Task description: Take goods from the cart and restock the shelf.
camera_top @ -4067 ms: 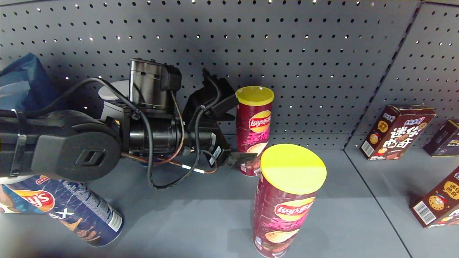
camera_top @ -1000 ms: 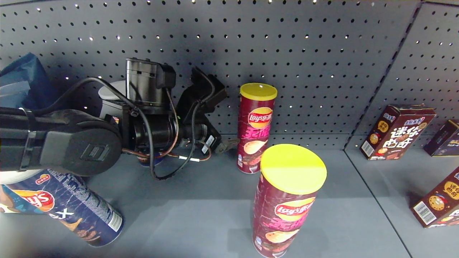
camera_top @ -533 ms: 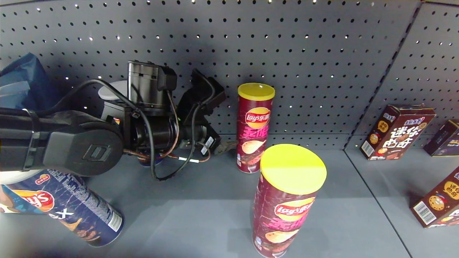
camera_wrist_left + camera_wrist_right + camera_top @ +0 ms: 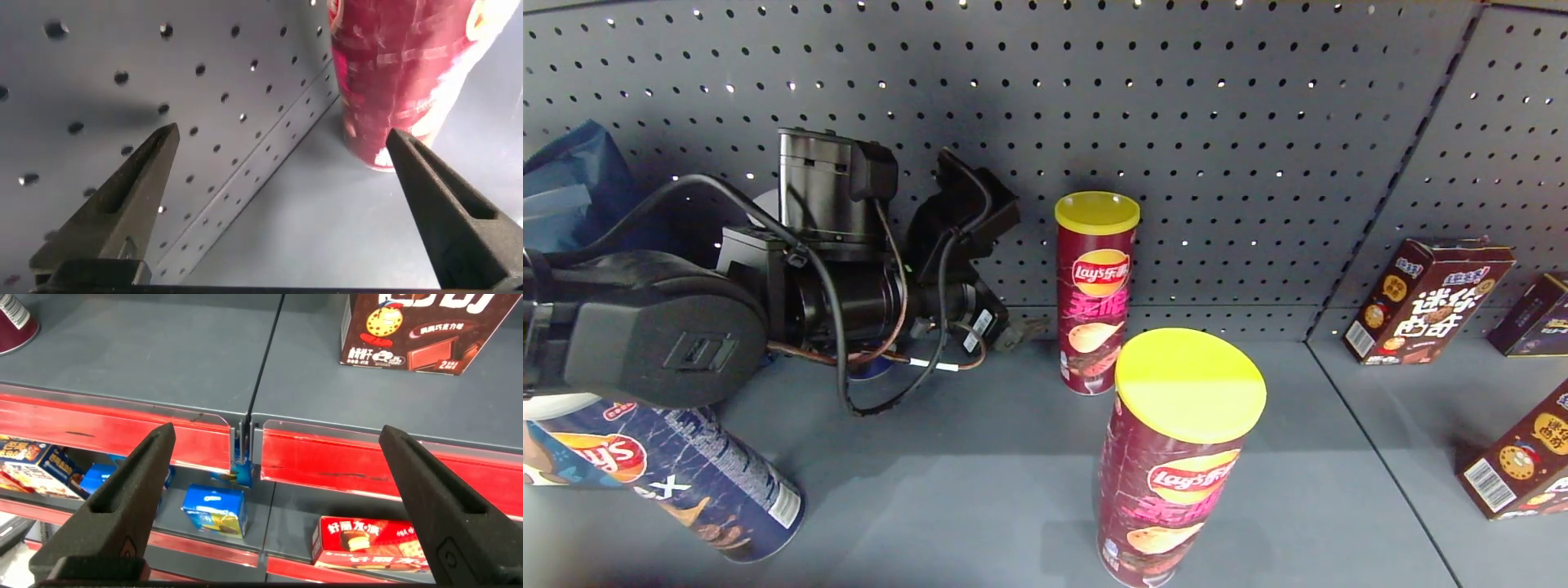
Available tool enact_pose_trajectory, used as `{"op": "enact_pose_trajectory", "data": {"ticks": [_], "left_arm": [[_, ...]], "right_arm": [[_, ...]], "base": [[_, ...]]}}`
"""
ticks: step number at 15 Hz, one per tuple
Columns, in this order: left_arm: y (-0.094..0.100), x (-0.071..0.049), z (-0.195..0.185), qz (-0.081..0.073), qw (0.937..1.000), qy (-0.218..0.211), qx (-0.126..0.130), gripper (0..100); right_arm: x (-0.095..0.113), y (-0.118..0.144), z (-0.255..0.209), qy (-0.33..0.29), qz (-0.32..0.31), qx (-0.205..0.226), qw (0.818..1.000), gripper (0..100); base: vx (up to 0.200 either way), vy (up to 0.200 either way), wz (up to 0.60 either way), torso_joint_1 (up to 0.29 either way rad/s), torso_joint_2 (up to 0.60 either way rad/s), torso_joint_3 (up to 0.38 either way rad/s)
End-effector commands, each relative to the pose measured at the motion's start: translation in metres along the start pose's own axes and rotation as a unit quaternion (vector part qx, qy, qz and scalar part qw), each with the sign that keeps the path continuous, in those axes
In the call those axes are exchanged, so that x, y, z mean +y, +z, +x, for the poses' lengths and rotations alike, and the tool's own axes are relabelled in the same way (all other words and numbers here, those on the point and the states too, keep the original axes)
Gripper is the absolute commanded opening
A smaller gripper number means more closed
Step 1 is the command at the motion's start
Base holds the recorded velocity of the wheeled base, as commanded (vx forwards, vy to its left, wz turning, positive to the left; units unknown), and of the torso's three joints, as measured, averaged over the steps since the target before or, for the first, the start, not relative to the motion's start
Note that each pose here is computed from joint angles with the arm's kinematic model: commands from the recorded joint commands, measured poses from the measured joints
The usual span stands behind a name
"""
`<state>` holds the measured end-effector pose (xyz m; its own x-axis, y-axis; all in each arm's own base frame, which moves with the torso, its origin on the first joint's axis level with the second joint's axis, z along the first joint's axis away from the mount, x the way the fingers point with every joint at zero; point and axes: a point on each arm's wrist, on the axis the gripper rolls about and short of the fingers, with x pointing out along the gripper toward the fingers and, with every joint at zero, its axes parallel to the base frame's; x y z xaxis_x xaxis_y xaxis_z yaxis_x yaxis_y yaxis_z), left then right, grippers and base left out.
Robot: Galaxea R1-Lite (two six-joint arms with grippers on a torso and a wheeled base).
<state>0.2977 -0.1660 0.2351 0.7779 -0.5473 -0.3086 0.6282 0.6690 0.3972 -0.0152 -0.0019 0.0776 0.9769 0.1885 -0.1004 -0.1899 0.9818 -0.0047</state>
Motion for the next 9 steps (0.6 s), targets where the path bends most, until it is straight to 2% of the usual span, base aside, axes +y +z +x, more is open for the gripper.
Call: {"op": "enact_pose_trajectory", "data": {"ticks": [1, 4, 9], "left_arm": [[-0.001, -0.0011, -0.001, 0.001, 0.9999, 0.009, 0.007, 100], [0.0, -0.0039, -0.0006, 0.005, 0.999, 0.037, 0.023, 100], [0.0033, -0.0071, 0.0009, 0.008, 0.9991, 0.037, 0.02, 100]], "right_arm": [[0.0, 0.0, 0.0001, 0.001, 0.0, 0.001, 1.0, 100], [0.0, 0.0, 0.0001, 0.001, 0.0, 0.001, 1.0, 100], [0.0, 0.0, 0.0001, 0.001, 0.0, 0.001, 1.0, 100]], "base": [[0.0, 0.0, 0.0, 0.0, 0.0, 0.0], [0.0, 0.0, 0.0, 0.0, 0.0, 0.0], [0.0, 0.0, 0.0, 0.0, 0.0, 0.0]]}}
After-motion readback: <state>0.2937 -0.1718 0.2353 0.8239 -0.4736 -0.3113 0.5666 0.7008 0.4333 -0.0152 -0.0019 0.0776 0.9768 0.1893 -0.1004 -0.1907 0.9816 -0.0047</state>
